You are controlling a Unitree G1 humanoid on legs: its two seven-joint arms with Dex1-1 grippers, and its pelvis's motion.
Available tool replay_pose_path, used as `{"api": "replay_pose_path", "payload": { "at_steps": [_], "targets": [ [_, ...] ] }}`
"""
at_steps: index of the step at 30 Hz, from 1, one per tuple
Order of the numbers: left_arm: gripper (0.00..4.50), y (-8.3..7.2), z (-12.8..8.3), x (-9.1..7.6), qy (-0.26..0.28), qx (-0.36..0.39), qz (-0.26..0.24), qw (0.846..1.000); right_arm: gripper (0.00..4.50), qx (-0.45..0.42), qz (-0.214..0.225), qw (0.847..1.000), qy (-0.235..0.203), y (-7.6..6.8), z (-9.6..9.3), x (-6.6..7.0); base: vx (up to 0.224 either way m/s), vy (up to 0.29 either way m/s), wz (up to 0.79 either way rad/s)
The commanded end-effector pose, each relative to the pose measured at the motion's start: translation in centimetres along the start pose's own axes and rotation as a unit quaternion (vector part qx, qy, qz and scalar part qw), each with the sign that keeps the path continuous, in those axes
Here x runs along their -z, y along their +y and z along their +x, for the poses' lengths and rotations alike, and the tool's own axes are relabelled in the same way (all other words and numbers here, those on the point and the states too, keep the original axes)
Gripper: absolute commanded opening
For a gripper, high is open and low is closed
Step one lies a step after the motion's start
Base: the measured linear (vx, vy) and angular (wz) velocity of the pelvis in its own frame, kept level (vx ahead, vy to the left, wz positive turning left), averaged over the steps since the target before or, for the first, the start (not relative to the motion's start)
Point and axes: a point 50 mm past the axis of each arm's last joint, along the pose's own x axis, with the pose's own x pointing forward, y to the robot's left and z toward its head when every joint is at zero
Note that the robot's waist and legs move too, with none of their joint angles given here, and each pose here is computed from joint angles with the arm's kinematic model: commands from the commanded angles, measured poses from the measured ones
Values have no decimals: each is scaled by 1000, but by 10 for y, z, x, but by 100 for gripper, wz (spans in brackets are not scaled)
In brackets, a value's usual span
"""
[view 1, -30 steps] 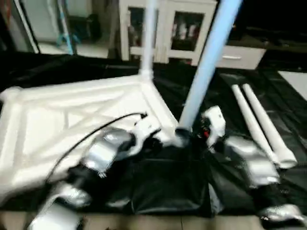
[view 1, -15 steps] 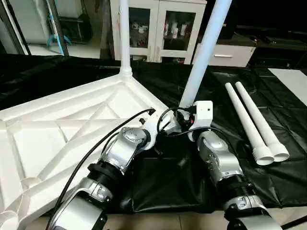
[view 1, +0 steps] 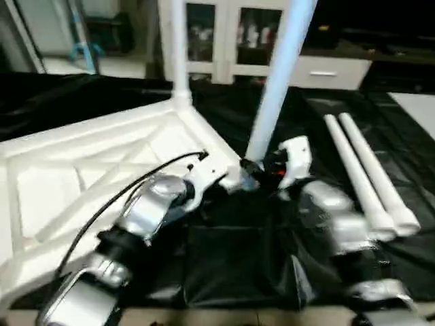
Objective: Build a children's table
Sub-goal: Rotate leg to tighten
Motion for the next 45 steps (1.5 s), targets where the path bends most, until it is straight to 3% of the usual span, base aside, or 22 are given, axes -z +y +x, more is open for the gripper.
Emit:
{"api": "replay_pose_path", "payload": {
  "at_steps": [1,8,15,18,21,25,26,28,41,44,45],
  "targets": [
    [0,-11,-7,6,8,77,39,996,396,-81,-39,995,31,0,-18,-3,86,-46,15],
    [0,-27,-29,15,12,210,86,974,448,-208,-88,967,118,3,-49,1,43,-21,3],
    [0,-26,-31,14,24,223,100,969,448,-244,-89,957,129,11,-48,5,0,0,0],
    [0,-26,-31,13,25,227,109,967,448,-283,-91,944,146,21,-47,12,0,0,0],
    [0,-26,-31,13,26,229,110,967,448,-292,-97,938,157,21,-48,14,0,0,0],
    [0,-26,-32,13,27,230,111,967,432,-293,-96,938,158,20,-48,14,0,0,0],
    [0,-25,-32,13,28,230,111,967,398,-293,-97,938,158,20,-48,14,0,0,0],
    [0,-25,-31,14,28,229,110,967,398,-293,-99,938,159,19,-47,14,0,0,0],
    [0,-29,-30,15,27,233,106,966,285,-300,-90,937,156,23,-43,18,0,0,0],
    [0,-29,-30,15,28,233,105,966,278,-296,-87,938,155,23,-43,19,0,0,0],
    [0,-27,-29,15,24,223,96,970,277,-272,-80,948,147,21,-39,20,0,0,0]
  ]
}}
